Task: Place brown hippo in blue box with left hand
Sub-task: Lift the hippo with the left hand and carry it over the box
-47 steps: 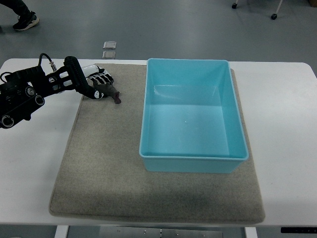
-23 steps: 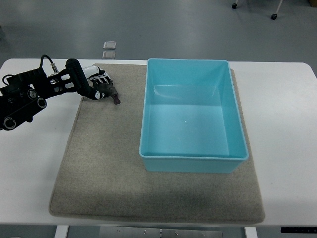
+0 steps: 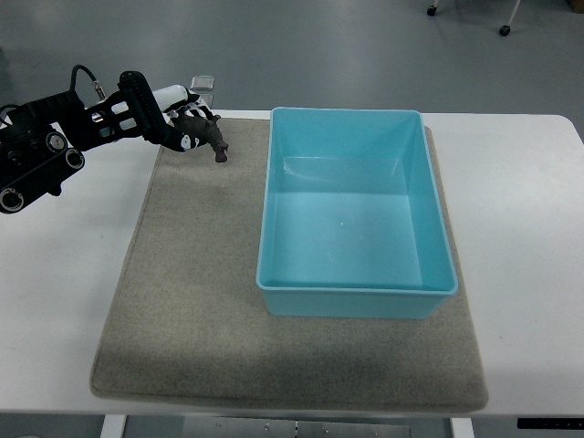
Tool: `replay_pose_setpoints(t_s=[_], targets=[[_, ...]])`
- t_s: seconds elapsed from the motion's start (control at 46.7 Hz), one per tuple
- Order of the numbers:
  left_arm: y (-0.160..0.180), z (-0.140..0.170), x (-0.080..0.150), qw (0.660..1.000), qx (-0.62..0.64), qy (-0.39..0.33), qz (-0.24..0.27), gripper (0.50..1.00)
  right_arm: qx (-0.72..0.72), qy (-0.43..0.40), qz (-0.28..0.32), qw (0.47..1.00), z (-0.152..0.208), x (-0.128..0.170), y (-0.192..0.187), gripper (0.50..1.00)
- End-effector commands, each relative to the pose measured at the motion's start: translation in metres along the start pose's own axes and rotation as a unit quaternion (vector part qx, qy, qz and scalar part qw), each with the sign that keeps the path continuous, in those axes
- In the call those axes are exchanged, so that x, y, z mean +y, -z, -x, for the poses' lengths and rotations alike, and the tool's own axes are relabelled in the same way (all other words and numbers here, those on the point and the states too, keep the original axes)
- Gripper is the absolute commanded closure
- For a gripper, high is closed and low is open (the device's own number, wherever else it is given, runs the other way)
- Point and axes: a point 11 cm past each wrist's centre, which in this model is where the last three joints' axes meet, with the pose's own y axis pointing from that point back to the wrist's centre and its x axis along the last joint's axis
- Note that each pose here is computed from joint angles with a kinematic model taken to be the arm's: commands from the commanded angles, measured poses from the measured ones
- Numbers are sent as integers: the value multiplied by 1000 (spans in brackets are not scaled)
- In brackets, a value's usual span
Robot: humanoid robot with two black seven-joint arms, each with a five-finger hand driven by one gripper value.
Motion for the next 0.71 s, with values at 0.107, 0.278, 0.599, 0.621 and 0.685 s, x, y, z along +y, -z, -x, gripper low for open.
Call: replay_pose_setpoints(t_s=[0.107, 0.278, 0.599, 0.621, 0.685], targets=[[-57, -16, -2, 997, -9, -7, 73, 1000, 0, 0, 0, 1000, 0, 0, 0, 564], [-104, -8, -2, 991, -23, 13, 135, 1000, 0, 0, 0, 1000, 0, 0, 0, 564], [-167, 47, -8, 973, -31, 89, 212, 1000, 0, 0, 0, 1000, 0, 0, 0, 564], [-170, 51, -9, 972, -31, 95, 215, 1000, 0, 0, 0, 1000, 0, 0, 0, 564], [-175, 68, -12, 968, -36, 115, 219, 1000, 0, 0, 0, 1000, 0, 0, 0, 564]])
